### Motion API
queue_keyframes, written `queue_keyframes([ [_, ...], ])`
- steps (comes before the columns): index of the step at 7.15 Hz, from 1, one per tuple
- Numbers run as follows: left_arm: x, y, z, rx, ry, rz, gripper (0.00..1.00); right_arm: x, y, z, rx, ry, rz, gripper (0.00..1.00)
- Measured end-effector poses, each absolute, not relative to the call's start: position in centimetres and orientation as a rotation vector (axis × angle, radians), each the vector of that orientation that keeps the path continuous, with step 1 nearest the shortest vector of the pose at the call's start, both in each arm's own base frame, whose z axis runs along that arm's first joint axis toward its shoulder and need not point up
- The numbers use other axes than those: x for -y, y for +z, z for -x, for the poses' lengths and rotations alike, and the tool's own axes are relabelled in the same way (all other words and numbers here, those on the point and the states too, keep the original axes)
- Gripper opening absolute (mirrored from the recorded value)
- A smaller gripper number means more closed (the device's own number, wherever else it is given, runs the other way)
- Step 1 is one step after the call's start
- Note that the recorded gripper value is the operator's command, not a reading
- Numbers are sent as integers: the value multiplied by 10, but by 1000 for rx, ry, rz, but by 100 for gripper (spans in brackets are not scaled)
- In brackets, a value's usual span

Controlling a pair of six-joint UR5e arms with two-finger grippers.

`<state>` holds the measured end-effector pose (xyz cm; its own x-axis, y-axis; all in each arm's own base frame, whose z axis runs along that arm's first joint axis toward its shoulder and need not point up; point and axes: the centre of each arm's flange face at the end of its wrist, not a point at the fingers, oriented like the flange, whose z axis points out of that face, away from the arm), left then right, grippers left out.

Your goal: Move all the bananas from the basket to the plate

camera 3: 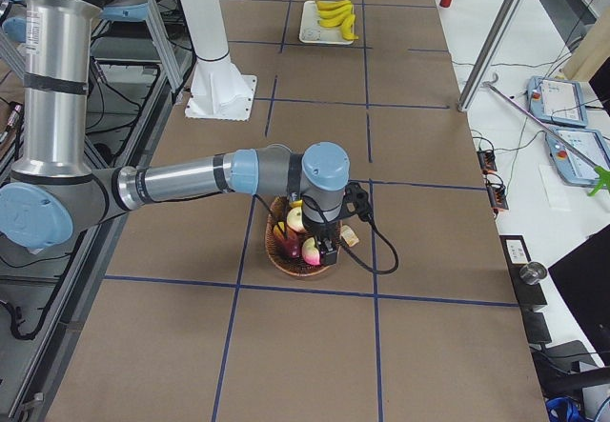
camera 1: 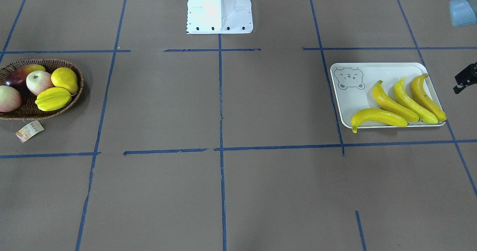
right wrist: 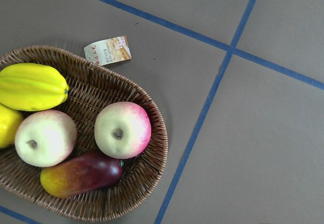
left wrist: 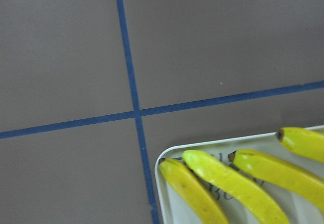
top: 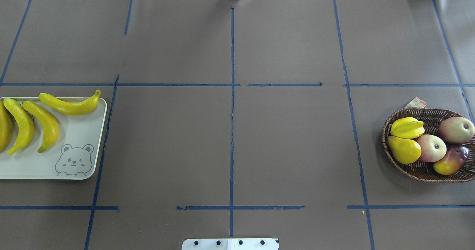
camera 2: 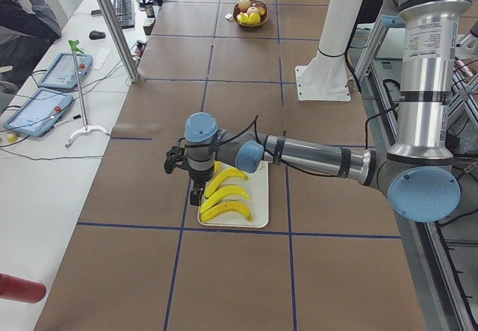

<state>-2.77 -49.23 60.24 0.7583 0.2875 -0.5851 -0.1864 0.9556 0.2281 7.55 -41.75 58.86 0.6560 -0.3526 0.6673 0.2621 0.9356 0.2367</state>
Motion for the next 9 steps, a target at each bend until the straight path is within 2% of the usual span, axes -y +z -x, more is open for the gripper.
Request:
queue_keyframes([
  [3, 473, 632, 50, -666, 278, -78, 100, 422, 599, -67, 763, -171, -73, 98],
  [9, 452, 657, 49, -717, 263, -40, 100, 426, 599, -46, 741, -153, -69, 99],
])
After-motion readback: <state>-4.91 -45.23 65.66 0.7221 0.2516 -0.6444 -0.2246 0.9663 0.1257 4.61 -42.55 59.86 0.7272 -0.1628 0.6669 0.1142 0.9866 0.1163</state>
